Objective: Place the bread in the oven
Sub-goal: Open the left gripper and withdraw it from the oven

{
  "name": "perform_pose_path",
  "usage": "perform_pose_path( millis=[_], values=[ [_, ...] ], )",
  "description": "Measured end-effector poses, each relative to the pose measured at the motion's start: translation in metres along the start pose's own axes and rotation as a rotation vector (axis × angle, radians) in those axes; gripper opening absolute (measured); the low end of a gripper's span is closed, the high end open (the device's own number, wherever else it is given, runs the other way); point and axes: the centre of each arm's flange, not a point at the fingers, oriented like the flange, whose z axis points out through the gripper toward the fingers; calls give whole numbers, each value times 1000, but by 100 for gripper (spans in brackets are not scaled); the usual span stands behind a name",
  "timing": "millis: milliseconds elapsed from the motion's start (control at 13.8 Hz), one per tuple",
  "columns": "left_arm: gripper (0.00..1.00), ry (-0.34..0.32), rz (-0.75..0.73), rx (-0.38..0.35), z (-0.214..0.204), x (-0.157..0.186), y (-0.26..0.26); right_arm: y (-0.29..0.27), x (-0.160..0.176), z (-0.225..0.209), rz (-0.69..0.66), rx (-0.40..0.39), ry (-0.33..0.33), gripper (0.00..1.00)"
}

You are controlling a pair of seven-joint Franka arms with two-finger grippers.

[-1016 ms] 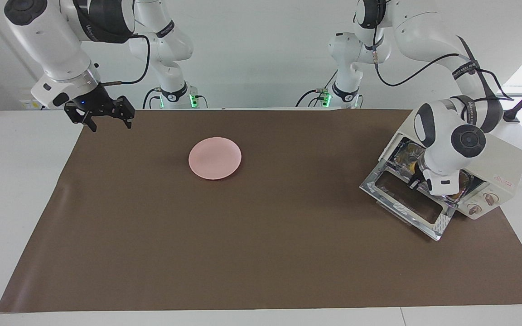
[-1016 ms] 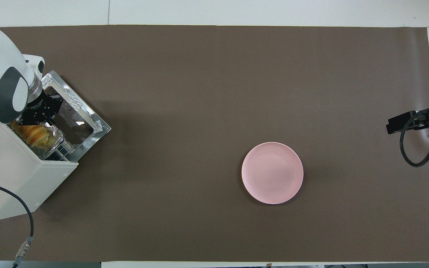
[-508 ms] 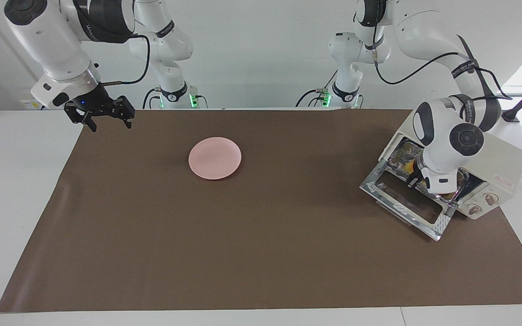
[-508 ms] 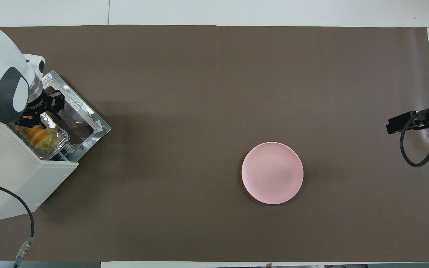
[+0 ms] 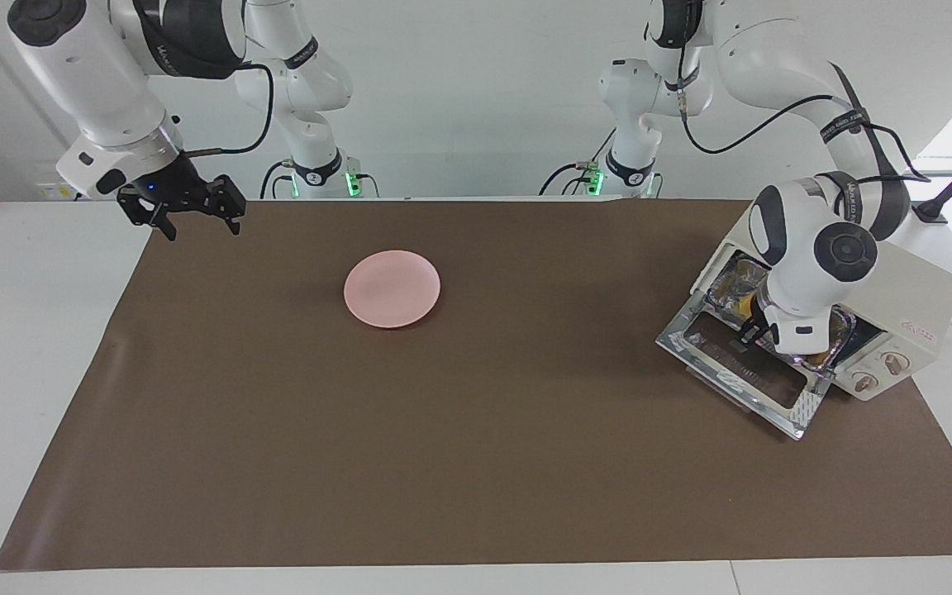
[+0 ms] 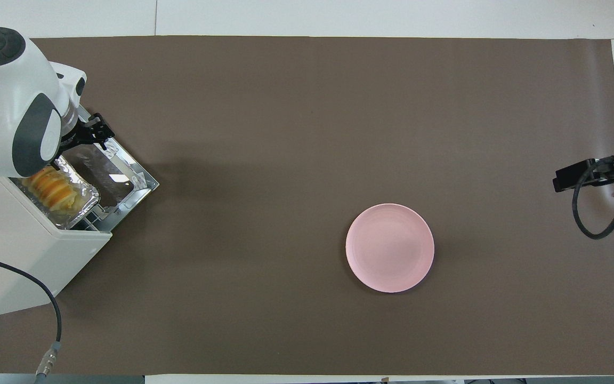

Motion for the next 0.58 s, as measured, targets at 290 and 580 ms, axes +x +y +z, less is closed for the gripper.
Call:
perform_pose_path(
  millis=[290, 580],
  values=[
    [100, 65, 44, -39, -32, 6, 3, 0, 0, 0, 0, 0, 0, 100],
    [100, 148, 122, -88, -67, -18, 42, 0, 0, 0, 0, 0, 0, 100]
  ],
)
